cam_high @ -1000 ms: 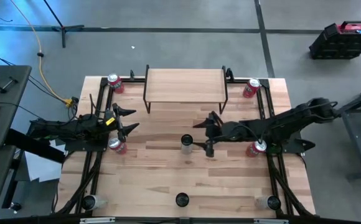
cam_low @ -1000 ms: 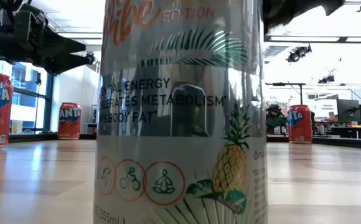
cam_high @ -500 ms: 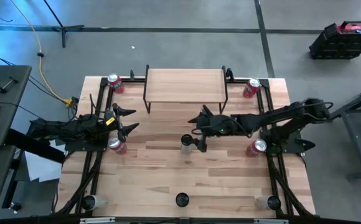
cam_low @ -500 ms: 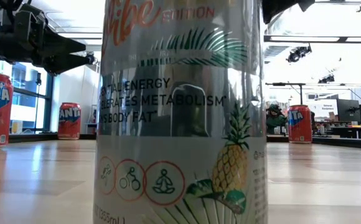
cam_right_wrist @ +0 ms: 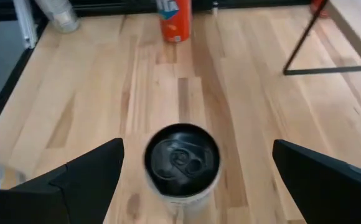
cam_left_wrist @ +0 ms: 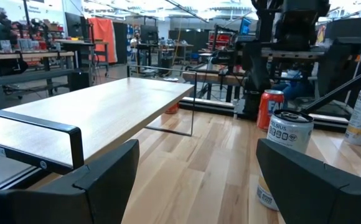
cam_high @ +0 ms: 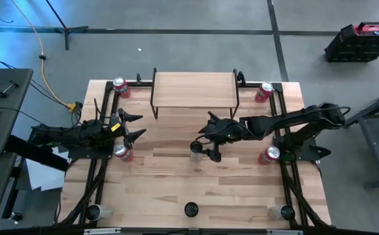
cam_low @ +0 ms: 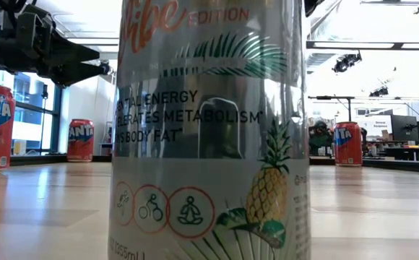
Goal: Place canned beverage on shelf
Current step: Put the top white yellow soda can on the shelf
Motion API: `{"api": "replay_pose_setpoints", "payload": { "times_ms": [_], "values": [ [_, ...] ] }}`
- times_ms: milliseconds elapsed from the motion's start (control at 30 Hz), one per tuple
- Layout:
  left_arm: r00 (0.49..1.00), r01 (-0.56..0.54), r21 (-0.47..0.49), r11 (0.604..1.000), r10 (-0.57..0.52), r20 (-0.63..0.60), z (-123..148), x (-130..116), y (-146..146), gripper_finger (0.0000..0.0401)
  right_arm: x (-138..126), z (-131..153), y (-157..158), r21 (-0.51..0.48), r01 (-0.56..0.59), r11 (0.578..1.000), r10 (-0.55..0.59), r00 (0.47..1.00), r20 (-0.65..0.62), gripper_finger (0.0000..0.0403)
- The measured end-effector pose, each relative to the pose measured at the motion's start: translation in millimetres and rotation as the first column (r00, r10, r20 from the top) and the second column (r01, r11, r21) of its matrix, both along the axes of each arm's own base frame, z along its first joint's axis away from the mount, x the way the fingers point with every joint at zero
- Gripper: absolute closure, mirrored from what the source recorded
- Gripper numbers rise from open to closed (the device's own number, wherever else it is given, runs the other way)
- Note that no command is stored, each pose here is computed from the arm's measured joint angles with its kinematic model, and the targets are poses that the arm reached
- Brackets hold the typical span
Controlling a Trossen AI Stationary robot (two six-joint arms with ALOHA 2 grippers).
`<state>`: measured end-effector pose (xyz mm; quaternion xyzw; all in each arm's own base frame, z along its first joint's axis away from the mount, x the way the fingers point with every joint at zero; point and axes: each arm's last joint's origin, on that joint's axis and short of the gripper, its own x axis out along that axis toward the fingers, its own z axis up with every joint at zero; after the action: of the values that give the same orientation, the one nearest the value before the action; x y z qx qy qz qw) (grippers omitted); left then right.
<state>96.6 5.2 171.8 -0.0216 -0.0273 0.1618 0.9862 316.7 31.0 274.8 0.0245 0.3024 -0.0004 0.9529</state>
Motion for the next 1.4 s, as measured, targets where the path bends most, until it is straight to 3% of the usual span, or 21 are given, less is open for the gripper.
{"api": "replay_pose_setpoints", "payload": {
  "times_ms": [167,467,933,1400],
  "values": [
    [1.000,0.000,0.000,1.000,0.000,0.000,0.0,0.0,0.0,0.0087,0.9,4.5,4.3,0.039,0.014,0.999,-0.014,1.000,0.004,0.0006],
    [1.000,0.000,0.000,1.000,0.000,0.000,0.0,0.0,0.0,0.0087,-0.2,3.2,14.4,0.005,0.056,0.998,-0.056,0.998,0.004,0.0006],
    [1.000,0.006,0.000,1.000,-0.006,0.000,0.0,0.1,-0.2,0.0087,10.4,-11.9,16.2,-0.059,0.020,0.998,-0.021,0.999,-0.026,0.0006],
    [1.000,0.008,0.000,1.000,-0.008,-0.001,-0.1,0.1,-0.2,0.0087,22.7,-34.5,18.0,-0.064,0.024,0.998,-0.029,0.996,-0.079,0.0006]
  ]
}}
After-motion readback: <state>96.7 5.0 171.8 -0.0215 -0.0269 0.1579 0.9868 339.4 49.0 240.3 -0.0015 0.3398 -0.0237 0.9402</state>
